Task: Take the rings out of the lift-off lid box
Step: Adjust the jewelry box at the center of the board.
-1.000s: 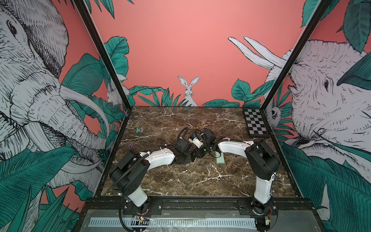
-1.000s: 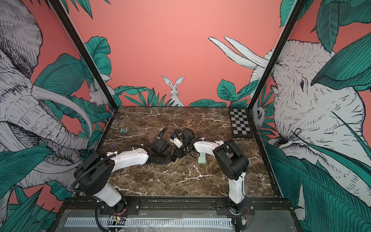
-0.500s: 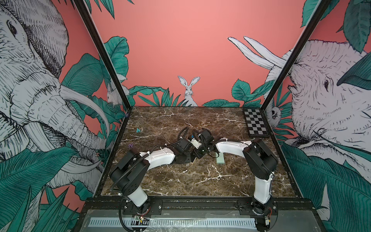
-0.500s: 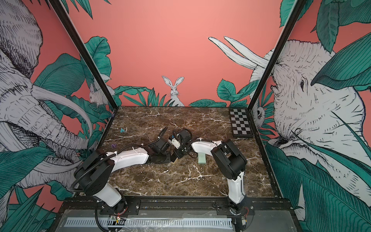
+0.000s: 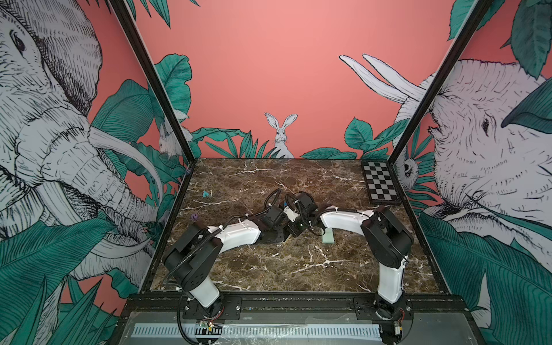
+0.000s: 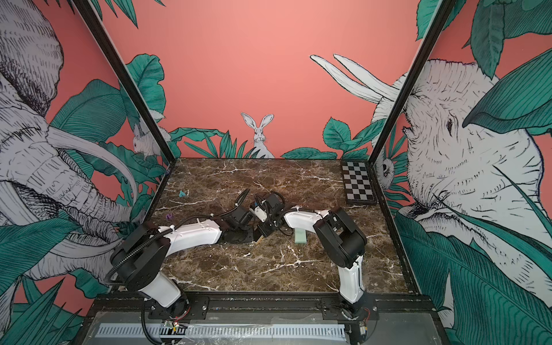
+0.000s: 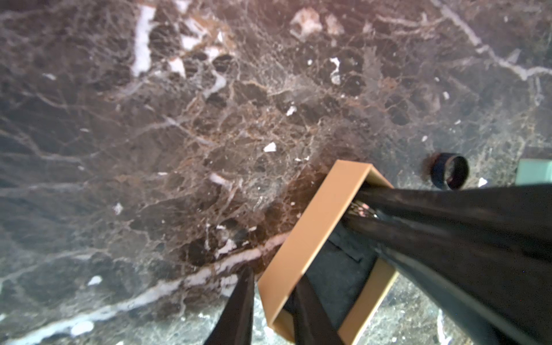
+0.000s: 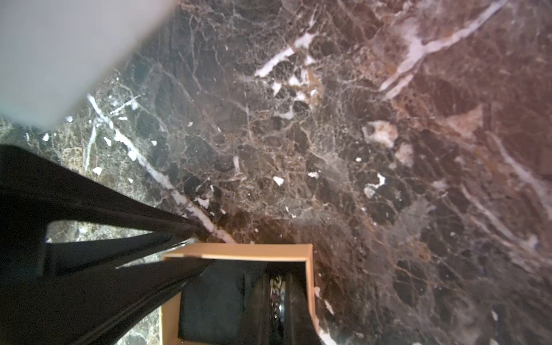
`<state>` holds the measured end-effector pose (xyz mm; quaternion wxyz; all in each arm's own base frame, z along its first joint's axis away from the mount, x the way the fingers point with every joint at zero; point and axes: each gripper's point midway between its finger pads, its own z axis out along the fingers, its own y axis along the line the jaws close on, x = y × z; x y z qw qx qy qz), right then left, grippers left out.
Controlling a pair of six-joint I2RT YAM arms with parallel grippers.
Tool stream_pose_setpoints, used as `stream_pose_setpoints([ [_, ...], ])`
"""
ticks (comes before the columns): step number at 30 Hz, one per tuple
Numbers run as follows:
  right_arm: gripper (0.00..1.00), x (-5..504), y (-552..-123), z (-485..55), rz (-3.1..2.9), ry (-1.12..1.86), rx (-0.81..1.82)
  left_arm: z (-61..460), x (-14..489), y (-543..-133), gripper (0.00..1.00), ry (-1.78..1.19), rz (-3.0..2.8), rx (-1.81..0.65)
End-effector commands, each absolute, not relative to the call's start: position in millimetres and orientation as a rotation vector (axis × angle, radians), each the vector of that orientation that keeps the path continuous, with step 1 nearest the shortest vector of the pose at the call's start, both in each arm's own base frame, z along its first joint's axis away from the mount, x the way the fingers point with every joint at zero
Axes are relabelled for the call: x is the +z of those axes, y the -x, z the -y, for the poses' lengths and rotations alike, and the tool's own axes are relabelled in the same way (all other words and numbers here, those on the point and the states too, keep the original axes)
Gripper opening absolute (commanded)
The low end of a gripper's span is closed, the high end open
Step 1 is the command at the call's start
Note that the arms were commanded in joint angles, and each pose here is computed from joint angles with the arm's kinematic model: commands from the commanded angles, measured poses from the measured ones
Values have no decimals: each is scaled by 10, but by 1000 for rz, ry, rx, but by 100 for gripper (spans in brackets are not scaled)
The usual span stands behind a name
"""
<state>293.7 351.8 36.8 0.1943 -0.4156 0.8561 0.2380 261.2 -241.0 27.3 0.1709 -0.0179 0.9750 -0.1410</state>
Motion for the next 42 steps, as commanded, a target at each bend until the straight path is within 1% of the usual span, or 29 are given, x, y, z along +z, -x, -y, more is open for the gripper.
stream_pose_setpoints([
  [1, 0, 465, -2842, -3561, -2372, 1163, 730, 2195, 207, -2512, 24, 92, -2804, -293],
  [8, 0, 579, -2864, -3593, -2342, 1089, 833, 2053, 210, -2430, 22, 120, -2807, -244],
  [19, 0, 878, -2912, -3629, -2248, 928, 1142, 1952, 189, -2377, 22, 158, -2821, -195],
  [24, 0, 879, -2920, -3602, -2253, 930, 1135, 1941, 178, -2367, 22, 168, -2827, -189],
  [29, 0, 973, -2970, -3553, -2235, 872, 1173, 1934, 173, -2350, 22, 176, -2837, -181],
  [31, 0, 1026, -2997, -3482, -2233, 830, 1180, 1928, 189, -2349, 22, 198, -2837, -179],
  [34, 0, 994, -3016, -3271, -2274, 769, 1110, 1939, 207, -2338, 22, 270, -2837, -201],
  [39, 0, 862, -2853, -3003, -2374, 726, 1056, 1977, 220, -2304, 22, 425, -2806, -257],
  [42, 0, 772, -2746, -2899, -2423, 669, 1053, 1996, 239, -2286, 22, 482, -2792, -247],
])
